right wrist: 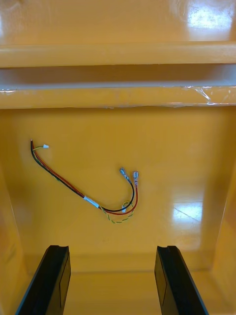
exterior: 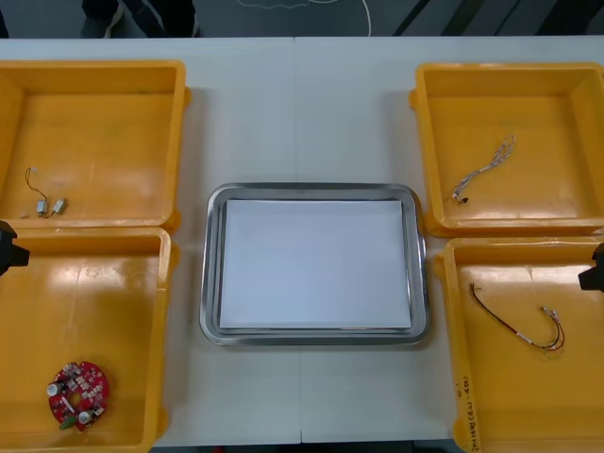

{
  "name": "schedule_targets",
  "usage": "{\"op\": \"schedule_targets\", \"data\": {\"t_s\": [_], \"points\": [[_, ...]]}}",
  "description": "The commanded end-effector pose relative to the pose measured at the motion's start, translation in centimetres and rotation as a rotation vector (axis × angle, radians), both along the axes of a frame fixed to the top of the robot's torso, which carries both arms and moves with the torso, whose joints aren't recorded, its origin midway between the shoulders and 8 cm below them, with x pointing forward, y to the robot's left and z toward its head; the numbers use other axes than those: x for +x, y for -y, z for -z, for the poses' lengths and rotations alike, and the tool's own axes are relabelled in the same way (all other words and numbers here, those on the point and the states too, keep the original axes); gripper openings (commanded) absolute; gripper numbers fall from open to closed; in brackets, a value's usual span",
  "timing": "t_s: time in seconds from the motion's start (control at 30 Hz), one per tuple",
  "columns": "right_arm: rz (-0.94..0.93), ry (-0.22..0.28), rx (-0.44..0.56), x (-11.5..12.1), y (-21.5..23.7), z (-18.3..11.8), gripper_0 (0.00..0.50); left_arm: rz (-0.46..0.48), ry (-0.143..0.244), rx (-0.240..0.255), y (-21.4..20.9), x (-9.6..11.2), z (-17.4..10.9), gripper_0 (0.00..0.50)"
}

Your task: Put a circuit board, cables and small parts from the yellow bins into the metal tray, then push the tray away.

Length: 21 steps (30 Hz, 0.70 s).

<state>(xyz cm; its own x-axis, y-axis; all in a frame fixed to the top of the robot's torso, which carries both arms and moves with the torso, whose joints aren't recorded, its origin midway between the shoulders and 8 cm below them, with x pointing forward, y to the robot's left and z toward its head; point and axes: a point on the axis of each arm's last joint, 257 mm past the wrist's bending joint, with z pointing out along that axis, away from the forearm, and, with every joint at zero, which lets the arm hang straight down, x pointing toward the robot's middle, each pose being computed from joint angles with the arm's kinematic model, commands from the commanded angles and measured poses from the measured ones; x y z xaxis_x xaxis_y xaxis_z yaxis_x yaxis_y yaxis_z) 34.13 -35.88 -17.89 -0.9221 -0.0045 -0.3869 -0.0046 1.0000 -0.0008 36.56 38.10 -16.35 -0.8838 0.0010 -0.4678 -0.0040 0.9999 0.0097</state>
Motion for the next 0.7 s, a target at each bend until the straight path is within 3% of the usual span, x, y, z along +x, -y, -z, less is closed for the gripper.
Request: {"op": "schedule_targets", "data": {"t_s": [0.03, 0.23, 0.27, 0.3, 0.37, 0.6, 0.7], "points": [[0.0, 0.02, -0.024, -0.3, 0.6, -0.9, 0.5, -0.017, 0.018, 0.047, -1.5, -0.5, -1.4, 0.5], [0.0, 0.02, -0.024, -0.3, 0.6, -0.9, 0.5, -0.017, 0.018, 0.047, -1.5, -0.5, -1.4, 0.5], [0.0, 0.02, -0.024, -0.3, 0.6, -0.9, 0.5, -0.007, -0.035, 0.024, -0.9, -1.4, 0.6, 0.5], [0.003, -0.059, -0.024, -2.0, 0.9, 1.4, 0.5, -0.003, -0.036, 0.023, -0.8, -1.5, 0.6, 0.5], [0.005, -0.075, -0.025, -2.4, 1.0, 1.9, 0.5, 0.013, -0.042, 0.025, -0.6, -1.5, 0.5, 0.5], [-0.066, -0.087, -0.037, -2.8, 0.9, 1.0, 0.5, 0.054, -0.096, 0.004, 0.1, -3.0, 1.6, 0.5], [-0.147, -0.058, -0.083, -2.4, 0.7, 0.5, 0.5, 0.062, -0.122, 0.002, 0.0, -3.8, 2.4, 0.5]]}}
